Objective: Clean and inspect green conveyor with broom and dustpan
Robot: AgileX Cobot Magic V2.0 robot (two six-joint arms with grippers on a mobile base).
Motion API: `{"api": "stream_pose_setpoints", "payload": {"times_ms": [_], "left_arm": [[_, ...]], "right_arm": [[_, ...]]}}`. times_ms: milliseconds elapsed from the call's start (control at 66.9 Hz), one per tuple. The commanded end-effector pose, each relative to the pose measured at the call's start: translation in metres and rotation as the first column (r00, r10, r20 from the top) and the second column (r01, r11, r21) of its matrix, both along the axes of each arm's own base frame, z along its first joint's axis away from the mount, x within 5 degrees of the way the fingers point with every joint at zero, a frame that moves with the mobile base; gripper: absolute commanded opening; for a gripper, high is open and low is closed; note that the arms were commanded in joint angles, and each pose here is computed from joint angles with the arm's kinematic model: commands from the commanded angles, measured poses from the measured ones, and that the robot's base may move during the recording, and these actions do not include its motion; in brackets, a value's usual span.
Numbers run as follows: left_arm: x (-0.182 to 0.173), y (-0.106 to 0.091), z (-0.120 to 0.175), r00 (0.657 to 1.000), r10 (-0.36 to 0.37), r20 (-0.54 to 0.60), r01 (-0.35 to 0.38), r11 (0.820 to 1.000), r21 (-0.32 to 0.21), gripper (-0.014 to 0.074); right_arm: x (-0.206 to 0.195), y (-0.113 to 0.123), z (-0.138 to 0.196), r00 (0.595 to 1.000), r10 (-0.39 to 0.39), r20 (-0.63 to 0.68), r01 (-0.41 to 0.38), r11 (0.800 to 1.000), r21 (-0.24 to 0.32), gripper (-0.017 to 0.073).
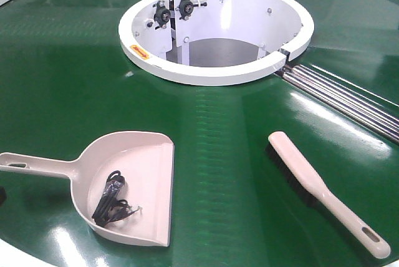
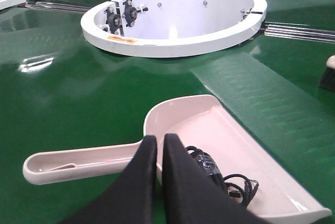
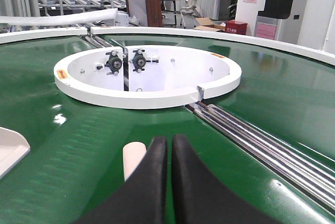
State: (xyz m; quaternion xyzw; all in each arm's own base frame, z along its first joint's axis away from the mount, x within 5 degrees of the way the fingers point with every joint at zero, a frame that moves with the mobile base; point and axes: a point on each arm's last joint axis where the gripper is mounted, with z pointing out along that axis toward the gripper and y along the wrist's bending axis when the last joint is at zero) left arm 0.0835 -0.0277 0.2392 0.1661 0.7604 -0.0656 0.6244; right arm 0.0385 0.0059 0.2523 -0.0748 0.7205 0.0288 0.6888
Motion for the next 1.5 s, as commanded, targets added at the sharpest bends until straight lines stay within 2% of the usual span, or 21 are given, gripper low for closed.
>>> {"api": "stream_pose_setpoints", "payload": {"times_ms": [0, 613, 688, 733, 778, 823, 1002, 1137, 1182, 1286, 1481], "left_arm": [[0.003, 0.001, 0.019, 0.996, 0.022, 0.089, -0.019, 0.999, -0.039, -0.0008], [0.002, 0.000, 0.016, 0.998, 0.013, 0.065, -0.011, 0.999, -0.036, -0.0008], [0.003, 0.001, 0.017, 0.996, 0.028, 0.090, -0.025, 0.999, -0.041, -0.0008], [0.003, 0.003, 0.015, 0.993, 0.039, 0.109, -0.036, 0.999, -0.035, -0.0008], [0.002, 0.004, 0.011, 0.993, 0.041, 0.112, -0.042, 0.999, 0.000, -0.0008], [0.000, 0.006, 0.006, 0.992, 0.056, 0.111, -0.056, 0.998, 0.004, -0.0008], [-0.012, 0.016, -0.021, 0.978, 0.165, 0.129, -0.152, 0.982, -0.109, -0.0008], [-0.020, 0.018, -0.049, 0.970, 0.192, 0.149, -0.165, 0.971, -0.172, -0.0008], [-0.023, 0.018, -0.050, 0.973, 0.193, 0.130, -0.168, 0.969, -0.183, -0.0008], [-0.028, 0.019, -0.048, 0.965, 0.194, 0.174, -0.154, 0.964, -0.219, -0.0008], [-0.027, 0.019, -0.048, 0.966, 0.193, 0.171, -0.154, 0.964, -0.216, -0.0008]], "right_arm": [[-0.001, 0.000, 0.014, 0.996, -0.006, 0.084, 0.006, 1.000, 0.007, -0.0009], [-0.001, 0.000, 0.014, 0.997, -0.006, 0.082, 0.005, 1.000, 0.011, -0.0010], [-0.001, 0.000, 0.014, 0.997, -0.006, 0.082, 0.005, 1.000, 0.011, -0.0010], [-0.001, 0.000, 0.014, 0.997, -0.006, 0.082, 0.005, 1.000, 0.011, -0.0010], [-0.001, 0.000, 0.014, 0.997, -0.006, 0.082, 0.005, 1.000, 0.011, -0.0010], [-0.001, 0.000, 0.014, 0.997, -0.006, 0.082, 0.005, 1.000, 0.011, -0.0010], [-0.001, 0.000, 0.014, 0.997, -0.006, 0.080, 0.005, 1.000, 0.010, -0.0010], [-0.001, 0.000, 0.014, 0.997, -0.006, 0.080, 0.005, 1.000, 0.010, -0.0010], [-0.001, 0.000, 0.014, 0.997, -0.006, 0.080, 0.005, 1.000, 0.010, -0.0010], [-0.001, 0.000, 0.014, 0.997, -0.006, 0.080, 0.005, 1.000, 0.010, -0.0010], [-0.001, 0.000, 0.014, 0.997, -0.006, 0.080, 0.005, 1.000, 0.011, -0.0010]]}}
